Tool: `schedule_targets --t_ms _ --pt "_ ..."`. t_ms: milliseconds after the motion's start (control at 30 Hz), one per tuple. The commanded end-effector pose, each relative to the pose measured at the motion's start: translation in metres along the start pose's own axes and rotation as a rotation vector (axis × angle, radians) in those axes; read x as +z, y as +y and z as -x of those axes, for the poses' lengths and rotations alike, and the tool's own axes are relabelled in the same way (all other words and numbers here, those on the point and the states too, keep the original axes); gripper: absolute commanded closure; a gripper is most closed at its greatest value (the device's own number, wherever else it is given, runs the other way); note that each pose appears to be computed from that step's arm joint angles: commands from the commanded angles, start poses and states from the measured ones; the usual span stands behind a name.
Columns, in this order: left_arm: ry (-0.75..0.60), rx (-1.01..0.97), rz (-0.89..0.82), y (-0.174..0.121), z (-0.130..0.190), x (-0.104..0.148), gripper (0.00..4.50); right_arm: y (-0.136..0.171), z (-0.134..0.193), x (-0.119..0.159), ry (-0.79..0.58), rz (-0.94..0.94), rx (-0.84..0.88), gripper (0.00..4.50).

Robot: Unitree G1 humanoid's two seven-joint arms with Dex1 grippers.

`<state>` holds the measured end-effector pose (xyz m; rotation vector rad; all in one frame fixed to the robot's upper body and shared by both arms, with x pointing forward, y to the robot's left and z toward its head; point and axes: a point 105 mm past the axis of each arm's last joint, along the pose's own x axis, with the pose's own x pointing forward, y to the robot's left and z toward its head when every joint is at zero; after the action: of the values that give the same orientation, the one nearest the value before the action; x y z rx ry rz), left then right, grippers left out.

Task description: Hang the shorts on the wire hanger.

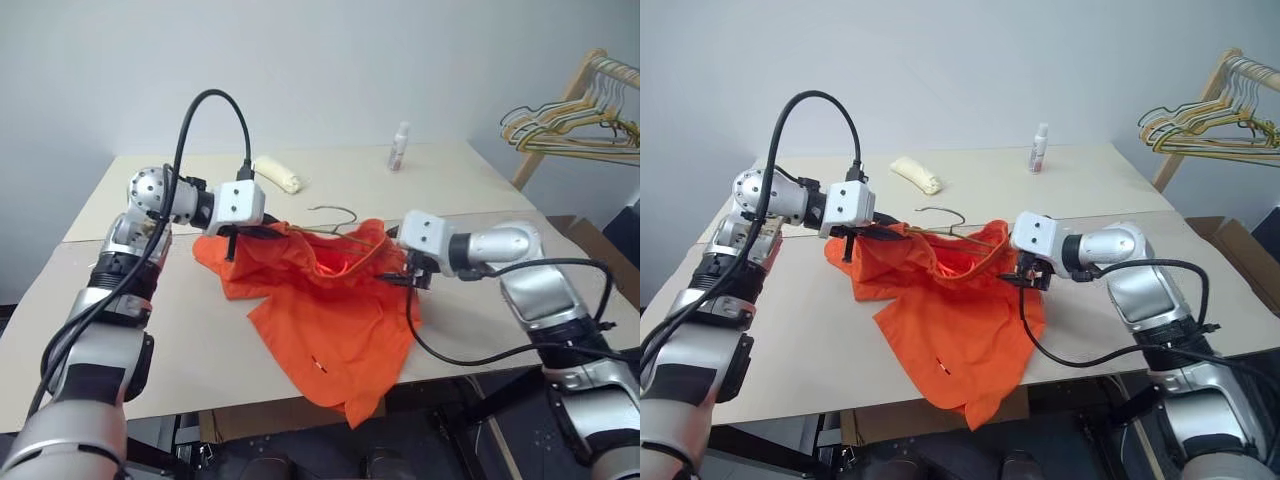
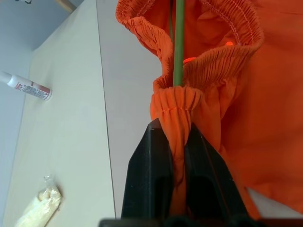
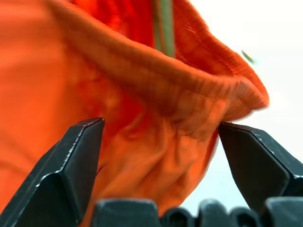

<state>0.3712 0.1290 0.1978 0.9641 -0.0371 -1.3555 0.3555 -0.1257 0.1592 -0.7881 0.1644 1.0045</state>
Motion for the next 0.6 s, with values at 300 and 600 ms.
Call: schedule_targets --t_ms 300,600 --pt "-0.017 0.019 -0.026 0.004 0.004 0.008 4.5 -0.001 0.02 0.022 -0.15 -0.143 0.053 0.03" --pt "-0.089 0.01 -0.035 0.004 0.001 0.018 4.5 0.008 0.017 0.021 -0.139 -0.165 0.14 0.6"
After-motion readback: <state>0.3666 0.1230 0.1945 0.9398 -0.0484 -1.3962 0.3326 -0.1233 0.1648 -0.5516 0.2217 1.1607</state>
